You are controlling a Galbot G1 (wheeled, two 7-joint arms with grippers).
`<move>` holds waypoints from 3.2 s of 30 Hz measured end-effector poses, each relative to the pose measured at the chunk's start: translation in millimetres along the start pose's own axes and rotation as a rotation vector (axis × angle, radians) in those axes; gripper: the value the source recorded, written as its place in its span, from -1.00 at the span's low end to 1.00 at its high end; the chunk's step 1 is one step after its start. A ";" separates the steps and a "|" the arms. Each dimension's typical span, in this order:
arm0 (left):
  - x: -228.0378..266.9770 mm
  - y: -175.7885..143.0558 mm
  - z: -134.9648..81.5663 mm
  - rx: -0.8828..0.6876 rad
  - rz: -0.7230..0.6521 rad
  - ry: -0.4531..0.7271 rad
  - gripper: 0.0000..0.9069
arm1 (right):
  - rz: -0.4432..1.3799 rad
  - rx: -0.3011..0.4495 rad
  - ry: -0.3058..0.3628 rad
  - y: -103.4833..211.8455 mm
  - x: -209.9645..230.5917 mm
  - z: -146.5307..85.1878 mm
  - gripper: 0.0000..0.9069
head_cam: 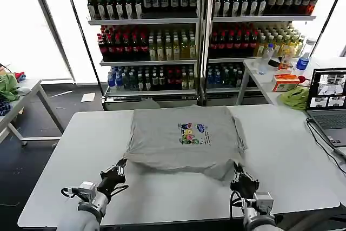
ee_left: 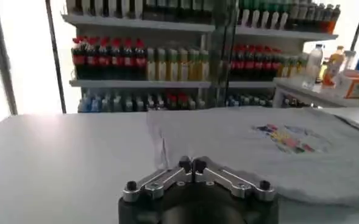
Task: Fold and organize the clothes.
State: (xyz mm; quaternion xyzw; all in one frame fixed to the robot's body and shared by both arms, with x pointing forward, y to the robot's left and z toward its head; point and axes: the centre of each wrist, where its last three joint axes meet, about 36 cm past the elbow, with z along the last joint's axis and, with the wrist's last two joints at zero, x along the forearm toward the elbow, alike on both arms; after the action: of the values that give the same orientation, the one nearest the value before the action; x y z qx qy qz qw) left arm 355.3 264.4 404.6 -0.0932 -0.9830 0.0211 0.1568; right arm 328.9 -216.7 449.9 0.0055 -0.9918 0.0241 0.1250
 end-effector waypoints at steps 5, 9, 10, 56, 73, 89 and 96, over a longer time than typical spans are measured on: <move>-9.6 4.4 -8.2 0.004 0.005 -0.023 -1.00 | -0.010 0.005 -0.043 -3.3 -17.6 -12.2 -1.00; -18.7 6.9 -15.3 0.005 0.012 -0.040 -1.00 | -0.018 -0.003 -0.076 -6.2 -31.0 -21.3 -1.00; -21.4 7.4 -17.2 0.006 0.014 -0.045 -1.00 | -0.017 -0.008 -0.085 -7.2 -34.8 -23.4 -1.00; -138.3 27.1 -28.3 0.029 -0.047 -0.016 1.00 | -0.002 -0.144 -0.032 3.1 -192.9 -55.4 1.00; -119.2 28.1 -27.9 0.006 -0.072 0.018 1.00 | 0.104 -0.191 0.035 -6.6 -177.2 -49.4 1.00; -109.5 26.9 -29.5 -0.028 -0.059 0.032 1.00 | 0.119 -0.057 0.186 -39.1 -141.0 -12.3 1.00; -110.5 23.6 -25.7 -0.041 -0.054 0.052 1.00 | 0.121 -0.012 0.217 -50.3 -139.0 -7.9 1.00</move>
State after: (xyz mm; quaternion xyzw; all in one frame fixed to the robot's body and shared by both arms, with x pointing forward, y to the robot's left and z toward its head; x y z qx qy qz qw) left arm 470.7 267.0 393.7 -0.0702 -0.9810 -0.0058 0.1808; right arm 466.3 -265.9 425.4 -0.0576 -0.9712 0.0259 0.2298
